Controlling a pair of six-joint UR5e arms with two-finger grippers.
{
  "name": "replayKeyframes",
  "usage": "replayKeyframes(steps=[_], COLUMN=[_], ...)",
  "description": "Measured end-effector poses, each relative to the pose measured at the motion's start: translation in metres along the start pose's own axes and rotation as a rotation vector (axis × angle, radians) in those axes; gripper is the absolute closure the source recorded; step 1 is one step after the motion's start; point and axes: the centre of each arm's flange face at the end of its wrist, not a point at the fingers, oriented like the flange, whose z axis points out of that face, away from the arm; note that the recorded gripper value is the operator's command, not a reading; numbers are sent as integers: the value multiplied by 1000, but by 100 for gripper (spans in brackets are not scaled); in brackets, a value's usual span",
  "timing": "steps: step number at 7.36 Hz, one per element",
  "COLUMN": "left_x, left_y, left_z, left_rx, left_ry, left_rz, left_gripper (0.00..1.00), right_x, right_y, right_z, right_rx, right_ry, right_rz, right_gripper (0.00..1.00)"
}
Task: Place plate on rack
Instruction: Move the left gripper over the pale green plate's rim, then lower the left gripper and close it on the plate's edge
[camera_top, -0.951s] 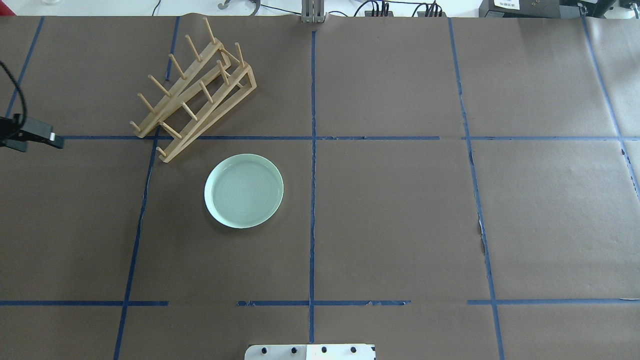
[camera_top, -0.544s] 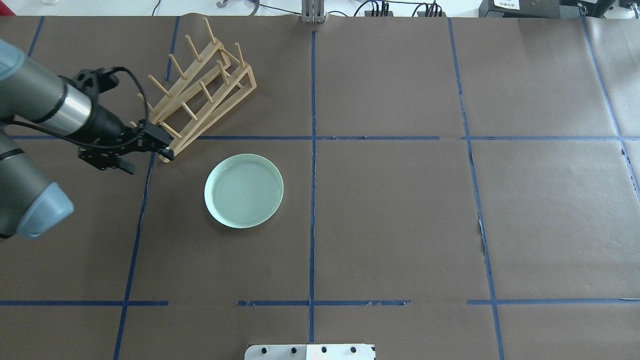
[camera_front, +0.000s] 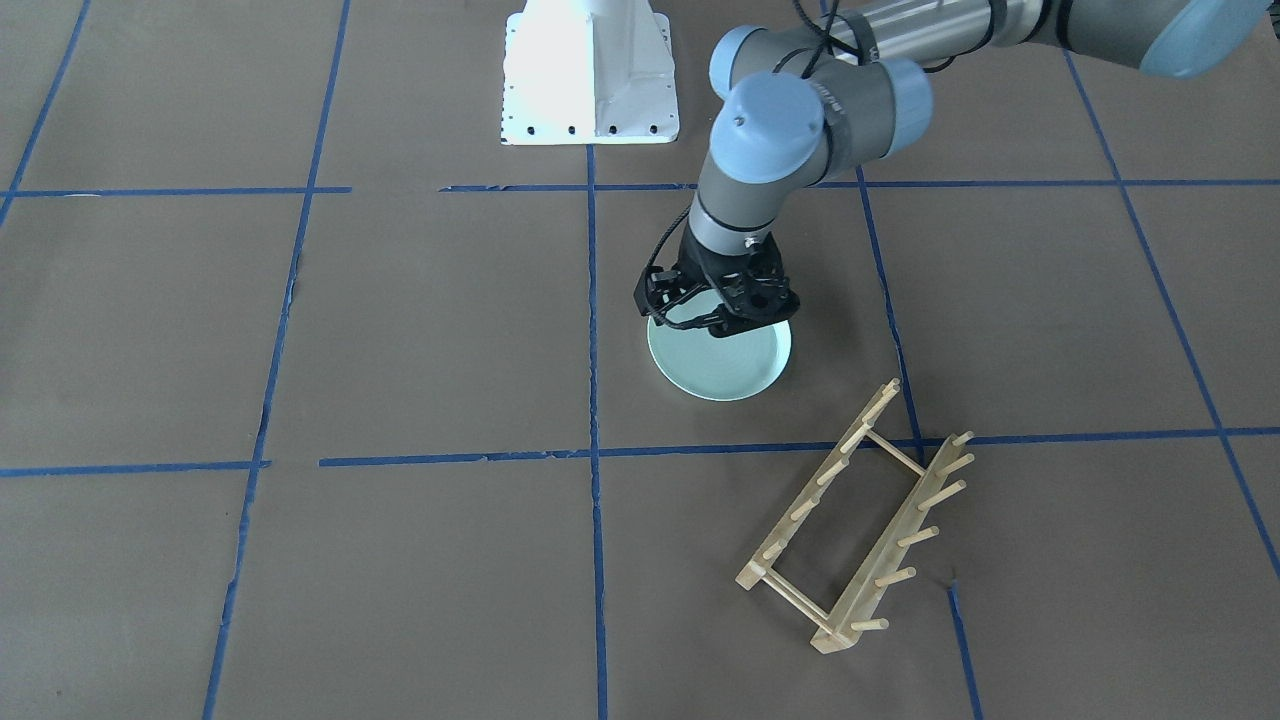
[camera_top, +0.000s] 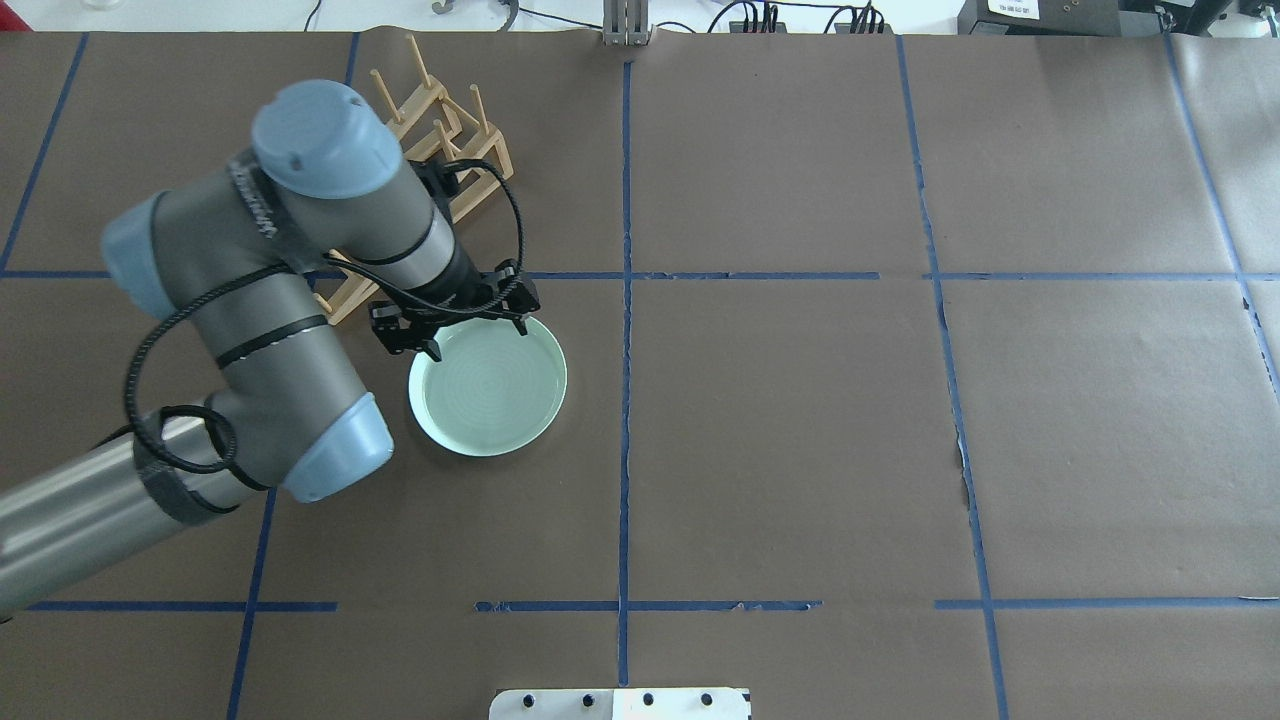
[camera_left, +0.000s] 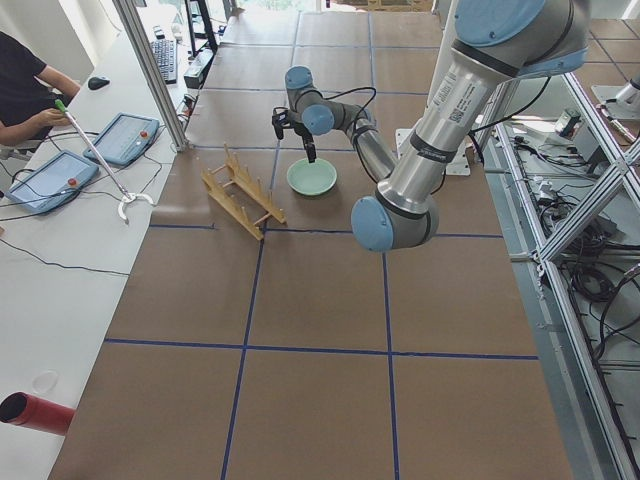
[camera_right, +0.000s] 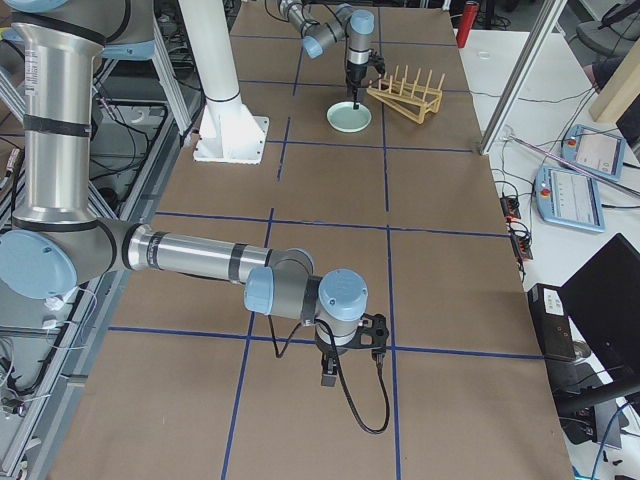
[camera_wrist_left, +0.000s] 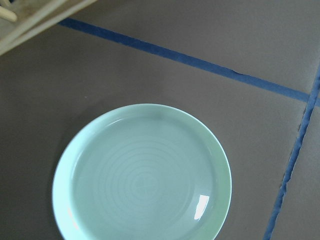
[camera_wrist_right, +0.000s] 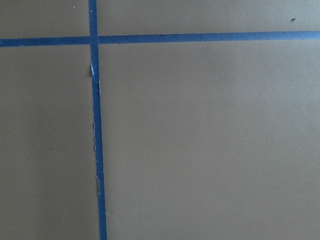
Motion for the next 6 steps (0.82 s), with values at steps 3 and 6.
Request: replayKeyframes(steps=[3,6], left_x=[32,31], left_y=[14,18], left_z=[45,59], left_rx=[66,88], left_ry=[-87,-115], left_rz=[28,68], left_gripper=[21,34], right_x=[0,0], right_y=[0,0], right_z=[0,0], right_rx=[0,0], right_ry=[0,0], right_rz=[0,0], right_gripper=[0,0])
